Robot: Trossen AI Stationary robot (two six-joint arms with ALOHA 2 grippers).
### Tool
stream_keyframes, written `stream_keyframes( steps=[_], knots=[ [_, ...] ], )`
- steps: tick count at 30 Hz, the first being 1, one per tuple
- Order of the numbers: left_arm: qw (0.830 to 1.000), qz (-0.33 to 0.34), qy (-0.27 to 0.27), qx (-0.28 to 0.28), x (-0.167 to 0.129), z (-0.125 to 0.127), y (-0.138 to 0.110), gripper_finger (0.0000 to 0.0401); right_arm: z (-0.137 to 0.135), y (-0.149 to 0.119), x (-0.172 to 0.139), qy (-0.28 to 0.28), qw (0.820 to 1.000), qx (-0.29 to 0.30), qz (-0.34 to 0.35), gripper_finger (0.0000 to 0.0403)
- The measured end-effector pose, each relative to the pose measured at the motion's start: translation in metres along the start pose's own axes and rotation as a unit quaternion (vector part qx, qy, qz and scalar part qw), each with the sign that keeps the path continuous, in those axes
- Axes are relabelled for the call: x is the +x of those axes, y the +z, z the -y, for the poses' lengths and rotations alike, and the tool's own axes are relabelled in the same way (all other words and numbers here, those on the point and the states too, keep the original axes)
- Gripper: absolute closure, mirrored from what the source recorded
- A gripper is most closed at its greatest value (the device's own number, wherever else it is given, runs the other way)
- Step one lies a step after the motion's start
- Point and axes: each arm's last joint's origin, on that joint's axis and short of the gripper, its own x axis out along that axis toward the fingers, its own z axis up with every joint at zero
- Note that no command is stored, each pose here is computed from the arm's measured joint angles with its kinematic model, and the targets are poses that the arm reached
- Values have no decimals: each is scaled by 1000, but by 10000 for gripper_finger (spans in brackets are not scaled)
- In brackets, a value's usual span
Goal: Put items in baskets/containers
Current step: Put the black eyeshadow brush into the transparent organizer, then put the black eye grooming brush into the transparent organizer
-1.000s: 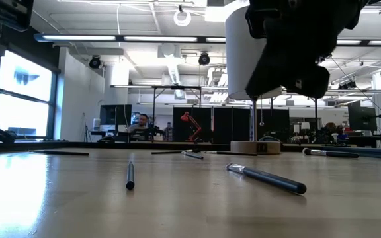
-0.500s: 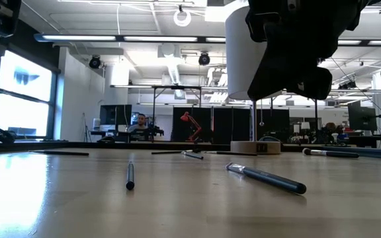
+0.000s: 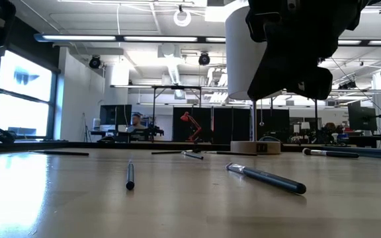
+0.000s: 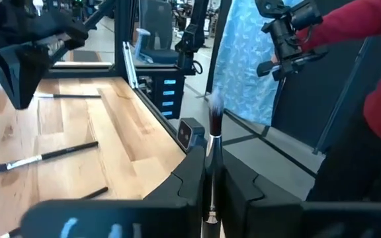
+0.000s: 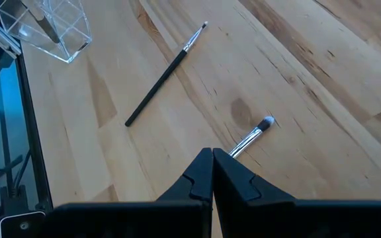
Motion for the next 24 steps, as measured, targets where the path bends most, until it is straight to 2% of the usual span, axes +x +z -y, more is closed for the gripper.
stream_keyframes(
  steps=[5,10,16,24],
  knots=[
    [1000,-18,7,-15,0,-1,-4,318,0,0,0,0,1000,0,0,402],
    [999,-22,12,-21,0,-1,-5,304,0,0,0,0,1000,-2,0,402],
    [996,24,85,-32,-5,-6,7,301,0,0,0,-4,1000,-4,7,403],
    [977,86,186,-58,-21,-14,37,305,1,1,0,-9,1000,-8,15,403]
  ],
)
